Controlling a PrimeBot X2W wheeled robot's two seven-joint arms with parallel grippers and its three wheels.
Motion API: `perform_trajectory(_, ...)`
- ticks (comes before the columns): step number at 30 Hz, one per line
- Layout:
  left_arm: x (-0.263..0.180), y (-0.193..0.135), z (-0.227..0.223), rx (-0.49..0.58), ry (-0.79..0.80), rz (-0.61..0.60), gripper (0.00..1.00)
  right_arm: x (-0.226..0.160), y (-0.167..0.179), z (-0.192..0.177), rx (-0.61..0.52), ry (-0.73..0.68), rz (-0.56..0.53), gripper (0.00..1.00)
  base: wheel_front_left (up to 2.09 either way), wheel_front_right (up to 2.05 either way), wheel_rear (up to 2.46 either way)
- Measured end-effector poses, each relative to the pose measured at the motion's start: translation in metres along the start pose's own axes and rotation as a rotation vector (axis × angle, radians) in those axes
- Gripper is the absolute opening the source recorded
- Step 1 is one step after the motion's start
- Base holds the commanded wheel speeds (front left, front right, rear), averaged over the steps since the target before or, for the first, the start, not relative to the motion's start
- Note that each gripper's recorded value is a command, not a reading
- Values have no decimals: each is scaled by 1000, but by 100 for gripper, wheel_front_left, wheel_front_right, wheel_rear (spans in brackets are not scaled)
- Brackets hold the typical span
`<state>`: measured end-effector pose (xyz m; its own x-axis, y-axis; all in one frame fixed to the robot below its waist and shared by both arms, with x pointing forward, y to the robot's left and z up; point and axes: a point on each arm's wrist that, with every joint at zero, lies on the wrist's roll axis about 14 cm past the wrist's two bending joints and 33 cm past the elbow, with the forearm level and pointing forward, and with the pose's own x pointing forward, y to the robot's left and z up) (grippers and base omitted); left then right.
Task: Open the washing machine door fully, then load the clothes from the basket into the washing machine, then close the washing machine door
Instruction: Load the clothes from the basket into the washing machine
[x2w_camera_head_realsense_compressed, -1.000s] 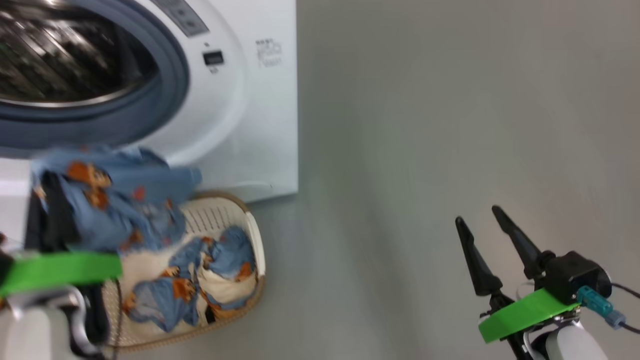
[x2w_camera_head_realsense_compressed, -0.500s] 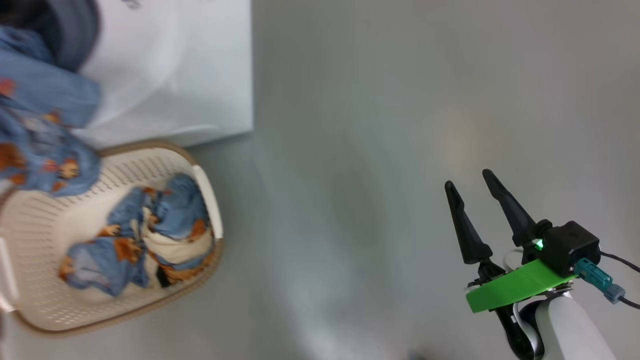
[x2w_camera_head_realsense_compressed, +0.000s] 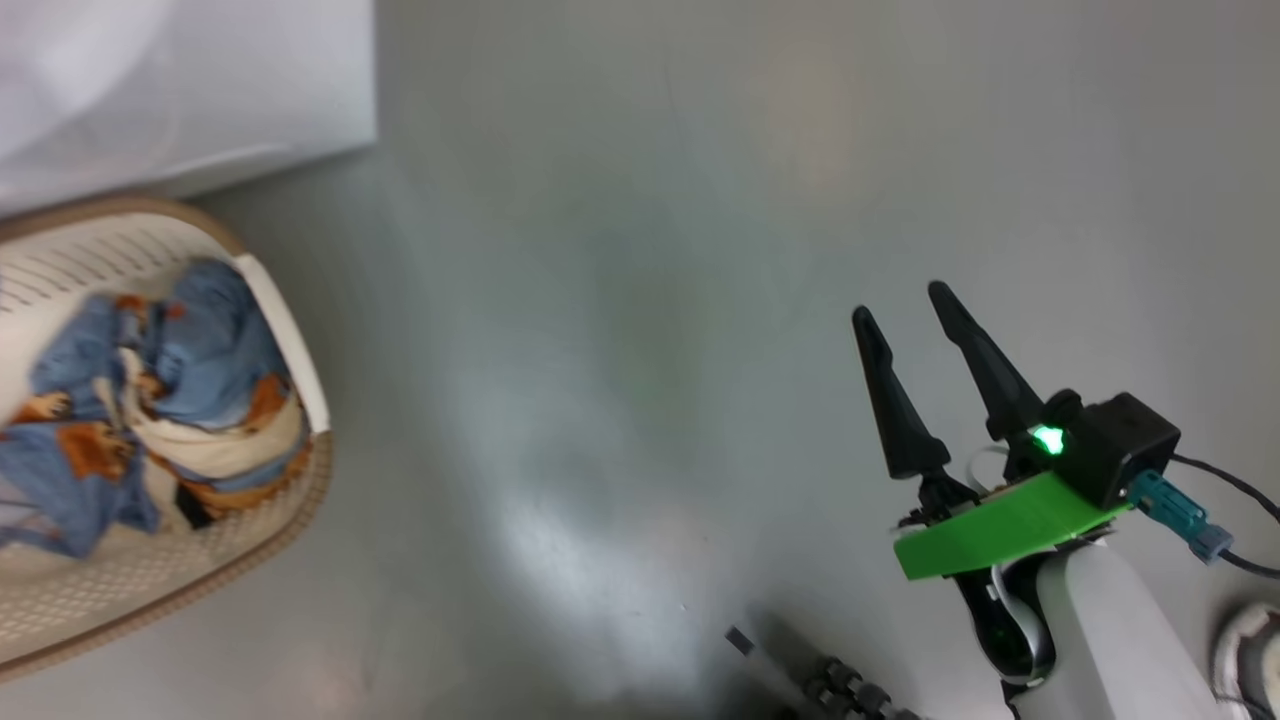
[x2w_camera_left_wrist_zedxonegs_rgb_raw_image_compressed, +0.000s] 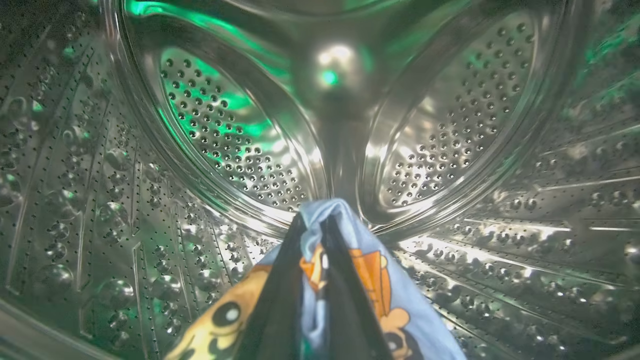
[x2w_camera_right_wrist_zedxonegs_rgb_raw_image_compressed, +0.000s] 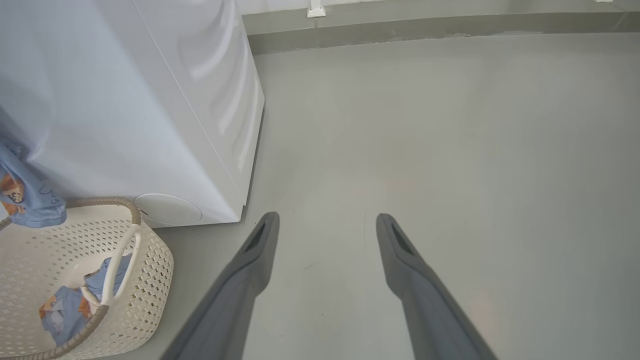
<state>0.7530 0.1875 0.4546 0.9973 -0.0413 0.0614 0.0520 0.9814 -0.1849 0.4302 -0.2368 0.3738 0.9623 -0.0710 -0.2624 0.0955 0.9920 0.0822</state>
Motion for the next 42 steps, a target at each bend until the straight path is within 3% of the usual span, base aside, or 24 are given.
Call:
perform_trajectory(9,36,3,-20,32,17,3,0,9,-2,-19,7,48,-14,100,0,0,0)
perform_trajectory(19,65,4,8,6,-127,43,0,11,-7,-26,3,68,-32,100,0,0,0)
perform_trajectory(30,65,-7,-29,66,19,4,0,11,-8,-22,3,60,-34,100,0,0,0)
perform_trajectory(31,65,-7,-32,67,28,4,23,11,-8,-22,3,59,-34,100,0,0,0)
perform_trajectory(32,64,-7,-34,70,37,4,84,10,-8,-22,3,59,-35,100,0,0,0)
perform_trajectory(33,64,-7,-35,73,42,3,100,10,-8,-22,3,58,-35,100,0,0,0)
perform_trajectory(42,62,-8,-29,86,37,-4,100,12,-7,-16,8,43,-31,100,0,0,0)
